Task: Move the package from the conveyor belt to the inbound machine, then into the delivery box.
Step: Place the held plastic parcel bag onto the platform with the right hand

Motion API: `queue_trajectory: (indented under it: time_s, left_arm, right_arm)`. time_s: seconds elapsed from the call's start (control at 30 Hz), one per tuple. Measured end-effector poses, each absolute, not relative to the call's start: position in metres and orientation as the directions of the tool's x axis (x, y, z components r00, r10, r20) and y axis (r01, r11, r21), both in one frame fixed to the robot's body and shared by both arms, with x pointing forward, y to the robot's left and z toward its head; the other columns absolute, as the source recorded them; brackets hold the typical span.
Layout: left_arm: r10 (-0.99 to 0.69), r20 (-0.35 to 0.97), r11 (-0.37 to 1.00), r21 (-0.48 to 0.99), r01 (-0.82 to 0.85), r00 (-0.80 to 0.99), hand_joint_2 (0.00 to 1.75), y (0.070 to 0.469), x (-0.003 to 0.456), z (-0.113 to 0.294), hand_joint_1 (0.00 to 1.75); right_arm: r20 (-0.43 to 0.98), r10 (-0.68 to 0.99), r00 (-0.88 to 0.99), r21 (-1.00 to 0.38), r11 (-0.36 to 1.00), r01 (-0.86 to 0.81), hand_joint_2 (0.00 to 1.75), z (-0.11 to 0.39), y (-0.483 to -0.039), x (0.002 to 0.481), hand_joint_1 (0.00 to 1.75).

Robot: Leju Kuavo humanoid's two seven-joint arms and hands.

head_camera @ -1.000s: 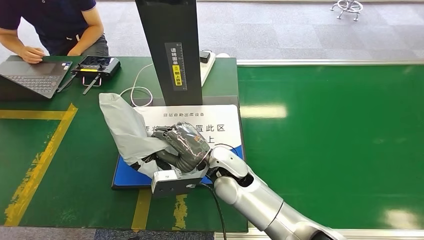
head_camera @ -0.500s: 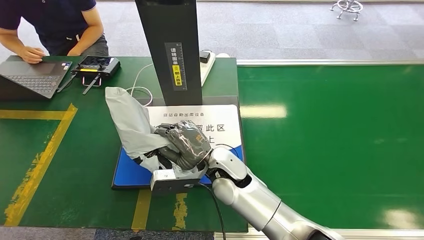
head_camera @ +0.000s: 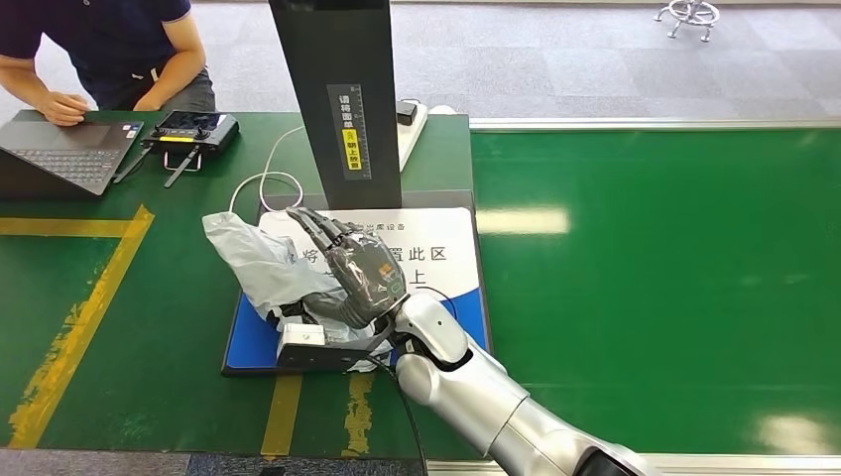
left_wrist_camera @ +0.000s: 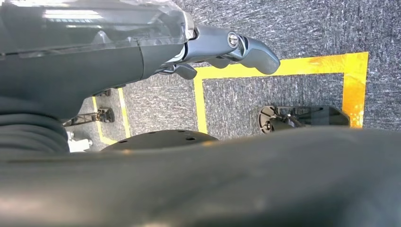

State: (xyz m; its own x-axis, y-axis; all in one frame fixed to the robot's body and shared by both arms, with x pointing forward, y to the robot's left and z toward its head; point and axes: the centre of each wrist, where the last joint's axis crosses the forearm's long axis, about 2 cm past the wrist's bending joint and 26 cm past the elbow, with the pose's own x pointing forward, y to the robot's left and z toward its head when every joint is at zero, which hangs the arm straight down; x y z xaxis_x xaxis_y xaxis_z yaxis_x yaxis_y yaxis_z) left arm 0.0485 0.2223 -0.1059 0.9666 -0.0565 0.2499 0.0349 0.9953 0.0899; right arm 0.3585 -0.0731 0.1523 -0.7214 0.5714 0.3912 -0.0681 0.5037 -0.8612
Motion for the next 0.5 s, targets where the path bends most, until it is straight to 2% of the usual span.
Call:
queue_trajectory:
  time_s: [0.5]
  left_arm:
    - [-0.065, 0.250, 0.995, 0.089, 0.044, 0.966, 0.00, 0.2241, 0.0484, -0.1062, 0.00]
  right_arm:
    - [0.402, 0.599, -0.692, -0.869, 0.487, -0.083, 1.75, 0.1435, -0.0783, 0.3599, 0.00]
